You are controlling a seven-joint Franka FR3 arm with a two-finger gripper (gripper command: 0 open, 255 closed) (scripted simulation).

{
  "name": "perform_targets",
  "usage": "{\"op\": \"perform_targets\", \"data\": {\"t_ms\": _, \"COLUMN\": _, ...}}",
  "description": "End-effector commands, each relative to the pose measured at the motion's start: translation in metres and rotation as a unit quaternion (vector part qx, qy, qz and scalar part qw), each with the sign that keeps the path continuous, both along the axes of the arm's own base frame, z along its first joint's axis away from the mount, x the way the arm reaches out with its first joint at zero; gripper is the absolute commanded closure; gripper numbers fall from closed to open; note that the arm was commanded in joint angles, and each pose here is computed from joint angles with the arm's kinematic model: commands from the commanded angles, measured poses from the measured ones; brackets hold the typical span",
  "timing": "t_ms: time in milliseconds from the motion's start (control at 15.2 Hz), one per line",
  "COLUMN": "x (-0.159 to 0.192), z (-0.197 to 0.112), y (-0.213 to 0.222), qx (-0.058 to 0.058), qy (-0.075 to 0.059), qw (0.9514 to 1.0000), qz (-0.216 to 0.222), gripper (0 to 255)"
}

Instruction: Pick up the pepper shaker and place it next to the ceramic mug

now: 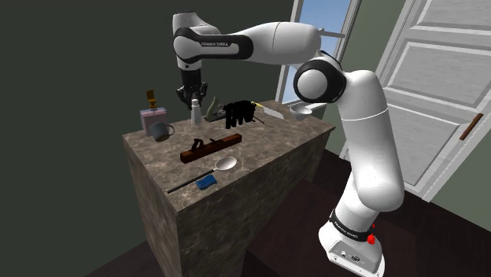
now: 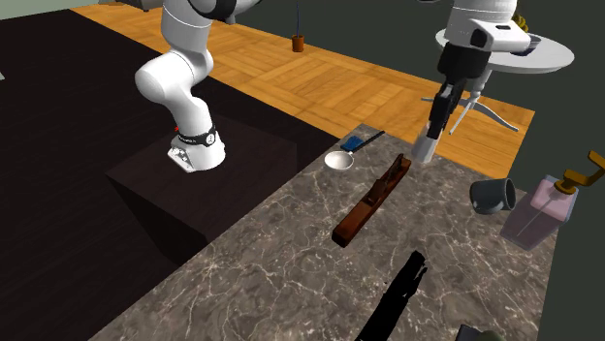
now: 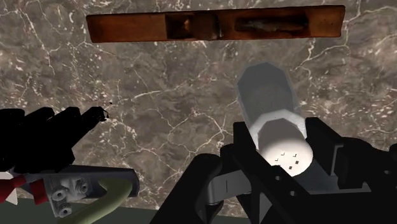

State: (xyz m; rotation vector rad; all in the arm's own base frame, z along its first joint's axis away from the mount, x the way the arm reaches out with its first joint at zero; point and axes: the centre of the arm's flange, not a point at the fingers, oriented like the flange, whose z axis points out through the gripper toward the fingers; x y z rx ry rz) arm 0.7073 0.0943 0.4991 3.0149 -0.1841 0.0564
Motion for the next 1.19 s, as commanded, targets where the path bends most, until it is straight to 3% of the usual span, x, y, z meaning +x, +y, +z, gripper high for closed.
{"op": "perform_targets", "data": {"t_ms": 0, "x": 0.000, "z": -0.010, "y": 0.000, "qx": 0.000, "qy": 0.000, "qw": 1.0000, "qz": 0.000, "gripper": 255}}
{"op": "perform_targets", "data": {"t_ms": 1122, "x": 0.000, "z": -0.099, "y": 0.000, "qx": 0.000, "qy": 0.000, "qw": 1.0000, "qz": 0.000, "gripper": 255}}
